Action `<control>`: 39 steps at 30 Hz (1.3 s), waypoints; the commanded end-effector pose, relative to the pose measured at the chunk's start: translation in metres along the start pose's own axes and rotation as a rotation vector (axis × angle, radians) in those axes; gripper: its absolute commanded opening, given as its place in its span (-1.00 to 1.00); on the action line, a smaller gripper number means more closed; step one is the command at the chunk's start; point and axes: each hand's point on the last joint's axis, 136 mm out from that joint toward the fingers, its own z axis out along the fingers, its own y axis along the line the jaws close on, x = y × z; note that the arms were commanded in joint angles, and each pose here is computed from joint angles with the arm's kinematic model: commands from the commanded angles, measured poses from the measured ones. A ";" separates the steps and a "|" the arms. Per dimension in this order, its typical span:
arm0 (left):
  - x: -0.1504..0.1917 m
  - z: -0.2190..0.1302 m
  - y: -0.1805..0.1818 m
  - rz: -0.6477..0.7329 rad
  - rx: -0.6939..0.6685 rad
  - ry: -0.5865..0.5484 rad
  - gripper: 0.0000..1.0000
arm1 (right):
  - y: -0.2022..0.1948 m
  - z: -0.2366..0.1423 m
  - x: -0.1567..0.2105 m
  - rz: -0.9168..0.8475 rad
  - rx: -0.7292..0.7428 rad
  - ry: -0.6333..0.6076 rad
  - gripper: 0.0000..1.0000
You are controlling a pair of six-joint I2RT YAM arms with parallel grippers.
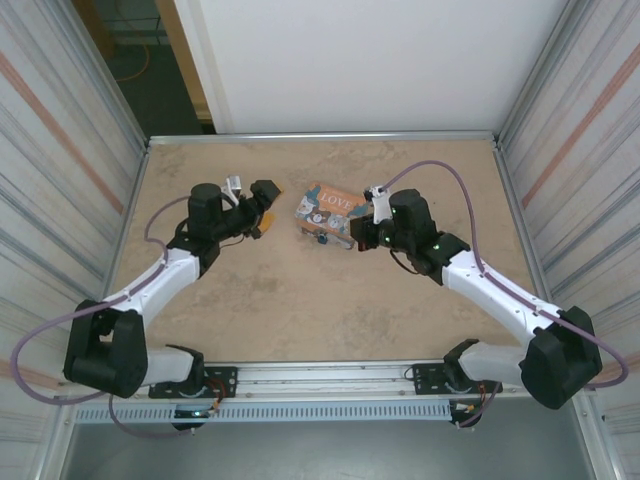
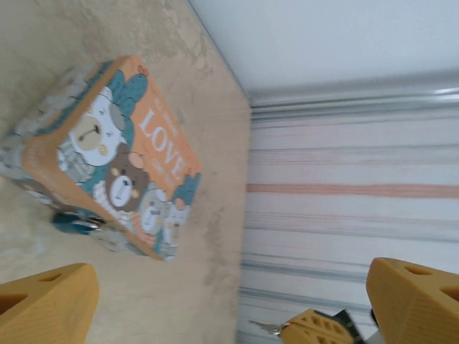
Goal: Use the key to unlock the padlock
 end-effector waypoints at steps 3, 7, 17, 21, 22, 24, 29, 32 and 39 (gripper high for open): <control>0.009 0.006 -0.040 -0.222 0.151 0.036 0.91 | 0.037 -0.008 -0.057 -0.069 -0.122 -0.222 -1.00; 0.017 0.019 -0.055 -0.327 0.230 0.076 0.88 | 0.054 -0.001 -0.064 -0.095 -0.168 -0.264 -1.00; 0.059 0.048 -0.082 -0.459 0.330 0.200 0.74 | 0.076 0.011 -0.068 -0.123 -0.217 -0.316 -1.00; 0.066 0.051 -0.081 -0.478 0.325 0.199 0.68 | 0.076 0.014 -0.066 -0.120 -0.215 -0.317 -1.00; 0.066 0.051 -0.082 -0.481 0.330 0.196 0.66 | 0.075 0.015 -0.064 -0.117 -0.214 -0.316 -1.00; 0.067 0.050 -0.083 -0.483 0.334 0.196 0.61 | 0.074 0.017 -0.062 -0.114 -0.213 -0.312 -1.00; 0.067 0.048 -0.084 -0.476 0.334 0.189 0.49 | 0.073 0.022 -0.057 -0.103 -0.214 -0.293 -1.00; 0.066 0.048 -0.083 -0.476 0.330 0.183 0.38 | 0.071 0.026 -0.053 -0.095 -0.212 -0.280 -1.00; 0.065 0.049 -0.078 -0.473 0.317 0.172 0.19 | 0.069 0.028 -0.050 -0.088 -0.208 -0.270 -1.00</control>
